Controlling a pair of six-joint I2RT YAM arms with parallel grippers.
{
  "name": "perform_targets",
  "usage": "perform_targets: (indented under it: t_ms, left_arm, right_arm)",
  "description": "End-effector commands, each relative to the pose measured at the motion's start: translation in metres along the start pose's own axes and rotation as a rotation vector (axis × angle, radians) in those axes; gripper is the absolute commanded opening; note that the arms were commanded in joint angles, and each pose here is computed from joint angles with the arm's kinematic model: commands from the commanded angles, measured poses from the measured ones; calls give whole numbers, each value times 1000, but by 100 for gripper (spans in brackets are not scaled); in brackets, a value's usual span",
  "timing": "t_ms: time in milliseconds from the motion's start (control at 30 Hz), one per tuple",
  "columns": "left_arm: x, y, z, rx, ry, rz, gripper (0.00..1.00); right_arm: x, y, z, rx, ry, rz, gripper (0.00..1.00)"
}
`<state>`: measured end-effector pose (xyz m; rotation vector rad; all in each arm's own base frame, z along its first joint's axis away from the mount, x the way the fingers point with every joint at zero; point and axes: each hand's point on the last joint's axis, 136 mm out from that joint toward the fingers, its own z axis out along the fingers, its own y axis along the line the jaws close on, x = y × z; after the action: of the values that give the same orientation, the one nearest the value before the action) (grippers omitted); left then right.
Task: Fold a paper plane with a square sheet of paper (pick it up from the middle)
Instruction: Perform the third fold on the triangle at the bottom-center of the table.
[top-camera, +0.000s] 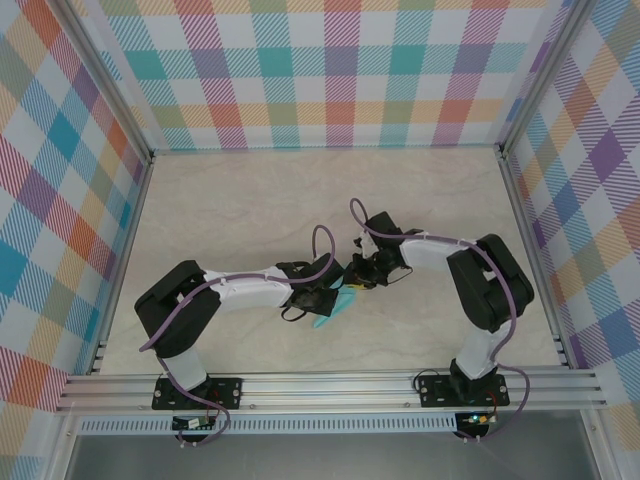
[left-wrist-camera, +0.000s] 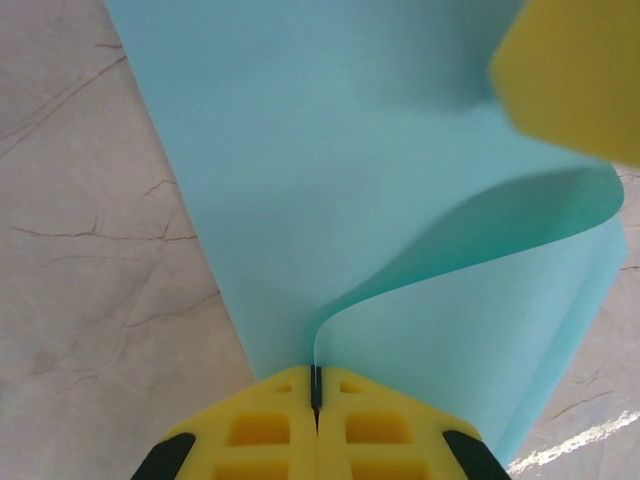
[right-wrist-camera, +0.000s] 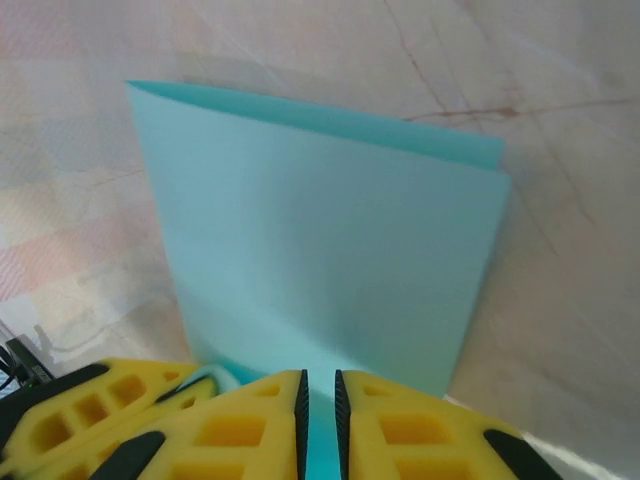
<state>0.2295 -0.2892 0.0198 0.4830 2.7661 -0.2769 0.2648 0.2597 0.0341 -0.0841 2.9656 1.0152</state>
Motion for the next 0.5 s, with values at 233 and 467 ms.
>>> perform_targets:
  t_ms: [233,467]
  left_arm:
    - [11,2,4,27,40,-16,0]
    - [8,-1,1,45,33,-12,0]
  right_arm:
    - [31,32,-28,-187,-58,32,15]
    - [43,40,-8,-160,-20,42,13]
